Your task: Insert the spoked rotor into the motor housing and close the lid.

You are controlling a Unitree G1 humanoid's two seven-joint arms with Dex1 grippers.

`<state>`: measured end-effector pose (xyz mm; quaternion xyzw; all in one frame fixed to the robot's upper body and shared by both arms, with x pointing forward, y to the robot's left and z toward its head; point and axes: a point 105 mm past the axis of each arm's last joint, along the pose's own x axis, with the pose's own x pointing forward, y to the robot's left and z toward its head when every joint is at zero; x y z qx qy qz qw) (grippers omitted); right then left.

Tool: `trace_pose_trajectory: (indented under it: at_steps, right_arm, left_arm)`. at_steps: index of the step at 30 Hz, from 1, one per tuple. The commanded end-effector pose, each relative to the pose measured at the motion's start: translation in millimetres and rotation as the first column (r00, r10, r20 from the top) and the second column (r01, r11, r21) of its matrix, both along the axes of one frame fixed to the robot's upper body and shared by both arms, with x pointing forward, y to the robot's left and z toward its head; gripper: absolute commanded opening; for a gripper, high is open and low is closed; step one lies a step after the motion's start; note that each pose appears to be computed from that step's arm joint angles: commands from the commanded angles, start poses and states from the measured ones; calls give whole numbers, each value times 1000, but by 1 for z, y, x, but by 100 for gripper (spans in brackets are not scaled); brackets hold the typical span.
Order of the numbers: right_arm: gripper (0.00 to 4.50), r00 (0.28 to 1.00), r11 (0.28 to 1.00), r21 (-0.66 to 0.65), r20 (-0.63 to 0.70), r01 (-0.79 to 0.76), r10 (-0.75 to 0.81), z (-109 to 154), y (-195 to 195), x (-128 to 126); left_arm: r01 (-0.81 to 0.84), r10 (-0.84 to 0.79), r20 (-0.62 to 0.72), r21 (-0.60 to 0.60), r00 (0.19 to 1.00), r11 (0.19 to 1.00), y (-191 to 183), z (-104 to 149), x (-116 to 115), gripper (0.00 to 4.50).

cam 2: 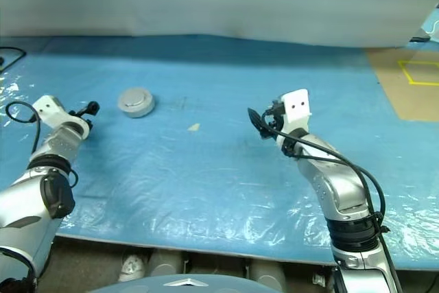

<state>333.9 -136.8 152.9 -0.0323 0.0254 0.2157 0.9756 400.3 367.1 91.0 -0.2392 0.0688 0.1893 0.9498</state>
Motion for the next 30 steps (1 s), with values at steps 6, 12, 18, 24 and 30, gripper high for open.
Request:
trace_pose_trajectory:
  at_steps: [6, 12, 18, 24, 30]
  right_arm:
    - [389, 992, 985, -170, 119, -18, 38, 22, -19, -5]
    - [389, 987, 979, -197, 137, -52, 80, 23, -11, -9]
    - [389, 991, 978, -196, 98, -70, 91, 6, -1, -16]
    - [389, 994, 982, -185, 89, -47, 64, 4, -7, -13]
    - [389, 994, 983, -178, 88, -47, 64, 4, -3, -10]
  left_arm:
    - [615, -701, 337, 335, 629, 713, -102, 121, 24, 447]
    - [824, -934, 258, 452, 247, 343, -206, 112, -20, 447]
    - [860, -940, 243, 396, 238, 320, -236, 80, -40, 447]
    - [709, -809, 316, 390, 496, 587, -178, 105, 1, 447]
    - [630, -731, 332, 371, 596, 682, -138, 110, 19, 447]
